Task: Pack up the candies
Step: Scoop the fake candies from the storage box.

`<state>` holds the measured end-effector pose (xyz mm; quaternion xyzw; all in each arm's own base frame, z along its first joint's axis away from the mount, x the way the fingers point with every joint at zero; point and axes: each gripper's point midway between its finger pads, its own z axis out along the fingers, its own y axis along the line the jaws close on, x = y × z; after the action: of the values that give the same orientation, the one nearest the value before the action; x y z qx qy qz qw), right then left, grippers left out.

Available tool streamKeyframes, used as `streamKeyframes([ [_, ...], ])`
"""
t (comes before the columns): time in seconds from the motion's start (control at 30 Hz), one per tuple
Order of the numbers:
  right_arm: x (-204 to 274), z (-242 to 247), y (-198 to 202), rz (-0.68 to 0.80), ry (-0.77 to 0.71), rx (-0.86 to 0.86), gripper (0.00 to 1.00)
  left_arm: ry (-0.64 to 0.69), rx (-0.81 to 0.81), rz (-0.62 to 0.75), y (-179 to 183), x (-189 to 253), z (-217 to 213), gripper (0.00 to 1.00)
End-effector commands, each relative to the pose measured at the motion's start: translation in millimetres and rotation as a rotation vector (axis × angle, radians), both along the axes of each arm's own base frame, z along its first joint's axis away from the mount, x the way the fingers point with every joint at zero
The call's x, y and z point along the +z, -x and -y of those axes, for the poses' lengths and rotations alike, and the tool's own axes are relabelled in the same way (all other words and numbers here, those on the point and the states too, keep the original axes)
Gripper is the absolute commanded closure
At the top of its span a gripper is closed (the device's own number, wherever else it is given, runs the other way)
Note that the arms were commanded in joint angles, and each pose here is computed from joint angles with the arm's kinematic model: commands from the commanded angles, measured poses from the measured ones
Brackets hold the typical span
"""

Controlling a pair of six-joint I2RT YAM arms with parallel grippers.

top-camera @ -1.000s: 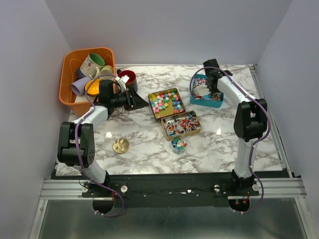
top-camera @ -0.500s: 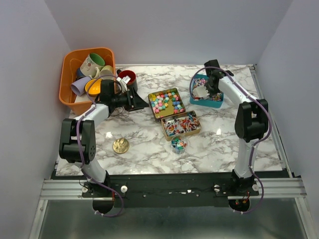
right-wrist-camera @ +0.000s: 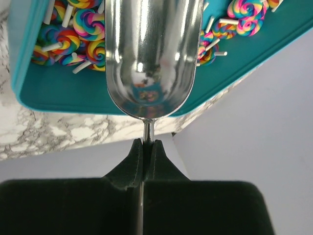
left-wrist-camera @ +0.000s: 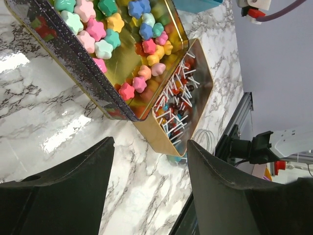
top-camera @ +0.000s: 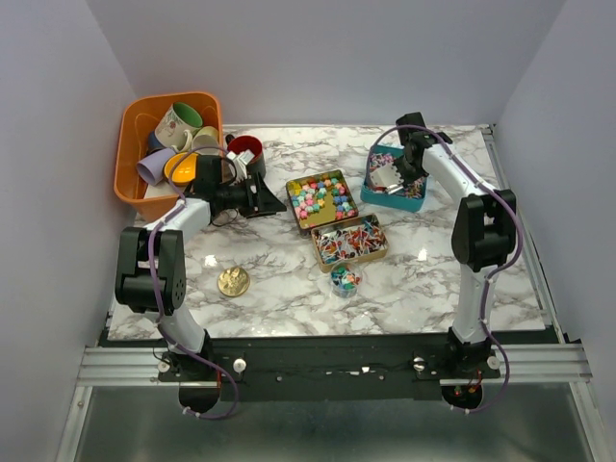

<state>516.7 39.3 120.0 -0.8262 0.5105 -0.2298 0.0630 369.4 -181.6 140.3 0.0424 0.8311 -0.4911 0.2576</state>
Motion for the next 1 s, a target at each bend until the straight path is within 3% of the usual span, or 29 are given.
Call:
streamKeyframes([
  [0.0,-69,-39,56,-0.345,-0.126,0.128,0.99,-0.054,0.0,-0.001,0,-10,-7,0.31],
  [0.23,-80,-55,61,-0.423,-0.222,0.087,0.99,-0.078,-0.007,-0.011,2,-15,-10,0.31],
  [0.47,-79,-67,44,-0.374,-0.269,0.108,0.99,-0.109,-0.004,-0.023,-1,-26,-13,0.31],
  [0.57,-82,-69,46,-0.383,-0.261,0.127,0.99,-0.156,0.018,-0.068,-4,-47,-17,0.39],
  [0.73,-84,-74,46,-0.39,-0.268,0.106,0.99,-0.289,0.016,-0.074,-10,-73,-15,0.7],
  [0.97,-80,-96,46,-0.375,-0.318,0.045,0.99,-0.356,-0.046,-0.065,-8,-97,22,0.84],
])
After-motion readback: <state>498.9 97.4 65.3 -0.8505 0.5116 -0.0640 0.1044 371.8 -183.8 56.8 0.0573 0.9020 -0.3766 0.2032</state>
